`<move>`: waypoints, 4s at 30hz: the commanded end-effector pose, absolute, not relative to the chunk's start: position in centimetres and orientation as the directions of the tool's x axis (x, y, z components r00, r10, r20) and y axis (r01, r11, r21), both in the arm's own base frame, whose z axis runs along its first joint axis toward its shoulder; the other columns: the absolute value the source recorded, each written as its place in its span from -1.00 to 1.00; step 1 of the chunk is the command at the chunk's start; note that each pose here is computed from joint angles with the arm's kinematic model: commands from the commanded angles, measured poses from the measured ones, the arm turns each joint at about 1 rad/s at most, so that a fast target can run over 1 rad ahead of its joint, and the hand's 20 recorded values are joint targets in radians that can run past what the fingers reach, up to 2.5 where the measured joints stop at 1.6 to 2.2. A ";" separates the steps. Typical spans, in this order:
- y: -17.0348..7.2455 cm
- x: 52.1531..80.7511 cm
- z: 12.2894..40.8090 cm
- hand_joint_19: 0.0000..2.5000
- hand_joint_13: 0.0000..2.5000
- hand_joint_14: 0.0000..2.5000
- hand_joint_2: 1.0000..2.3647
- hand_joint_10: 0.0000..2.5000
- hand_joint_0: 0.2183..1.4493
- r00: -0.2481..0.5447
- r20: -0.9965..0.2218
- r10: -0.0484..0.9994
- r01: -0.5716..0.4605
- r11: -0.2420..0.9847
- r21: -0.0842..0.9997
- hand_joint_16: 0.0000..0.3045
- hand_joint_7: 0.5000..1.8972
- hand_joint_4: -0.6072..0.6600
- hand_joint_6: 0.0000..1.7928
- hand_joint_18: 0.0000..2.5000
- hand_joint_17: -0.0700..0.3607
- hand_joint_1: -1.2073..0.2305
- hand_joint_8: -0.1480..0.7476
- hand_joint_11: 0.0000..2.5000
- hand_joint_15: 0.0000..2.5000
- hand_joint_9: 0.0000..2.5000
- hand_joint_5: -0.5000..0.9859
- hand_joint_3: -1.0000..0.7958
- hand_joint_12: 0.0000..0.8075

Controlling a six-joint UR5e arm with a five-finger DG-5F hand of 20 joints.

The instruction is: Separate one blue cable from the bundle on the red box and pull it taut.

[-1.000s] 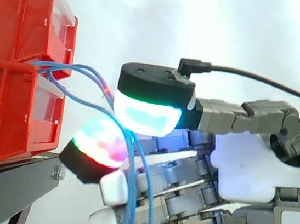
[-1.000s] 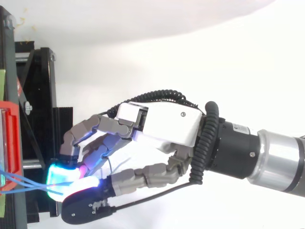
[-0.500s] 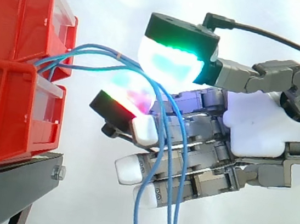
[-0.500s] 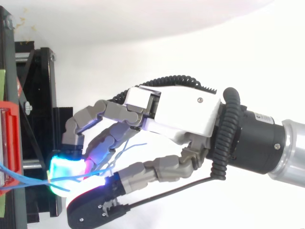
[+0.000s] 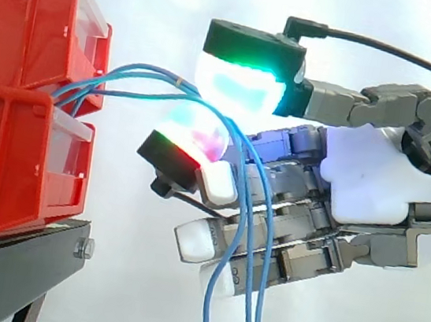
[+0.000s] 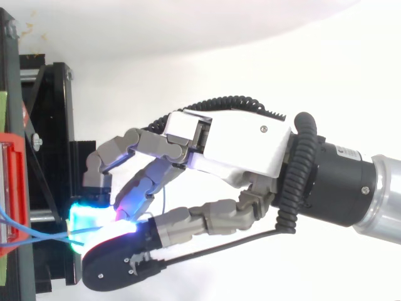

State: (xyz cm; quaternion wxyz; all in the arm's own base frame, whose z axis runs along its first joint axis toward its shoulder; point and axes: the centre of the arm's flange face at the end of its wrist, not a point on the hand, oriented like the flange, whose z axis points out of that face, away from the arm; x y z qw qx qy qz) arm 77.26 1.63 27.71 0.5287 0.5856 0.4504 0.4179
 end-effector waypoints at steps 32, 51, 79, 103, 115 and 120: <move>-1.8 77.4 29.2 -0.66 -0.33 -0.99 -0.99 -0.99 -0.39 0.206 0.005 0.979 0.106 -0.027 0.994 -0.69 -0.43 0.05 0.03 -0.46 -0.18 -0.36 -0.11 -0.66 -0.65 -0.17 -0.48 -0.07 -0.14; -1.5 77.2 29.1 -0.62 -0.35 -0.99 -0.99 -0.99 -0.40 0.202 -0.006 0.979 0.129 -0.021 0.991 -0.74 -0.42 0.08 0.00 -0.49 -0.26 -0.25 -0.20 -0.65 -0.64 -0.17 -0.49 -0.38 -0.24; -1.4 76.9 29.1 -0.63 -0.34 -0.98 -1.00 -0.99 -0.53 0.198 -0.011 0.980 0.152 -0.020 0.988 -0.72 -0.44 0.03 0.02 -0.45 -0.23 -0.26 -0.18 -0.65 -0.65 -0.17 -0.49 -0.44 -0.19; -1.4 76.6 29.3 -0.66 -0.34 -0.99 -1.00 -0.99 -0.18 0.184 -0.022 0.983 0.183 -0.012 0.983 -0.76 -0.34 -0.30 0.06 -0.43 -0.29 -0.54 -0.27 -0.64 -0.66 -0.20 -0.51 -0.44 -0.27; -1.4 76.1 29.9 -0.65 -0.29 -0.99 -1.00 -0.99 -0.65 0.167 -0.030 0.985 0.210 -0.006 0.978 -0.69 -0.40 -0.01 0.02 -0.37 -0.18 -0.42 -0.15 -0.67 -0.65 -0.13 -0.46 -0.44 -0.14; -1.6 75.8 30.5 -0.60 -0.32 -0.98 -1.00 -0.99 -0.41 0.168 -0.035 0.985 0.220 -0.003 0.976 -0.75 -0.34 -0.04 0.02 -0.43 -0.27 -0.30 -0.23 -0.65 -0.63 -0.14 -0.47 -0.44 -0.25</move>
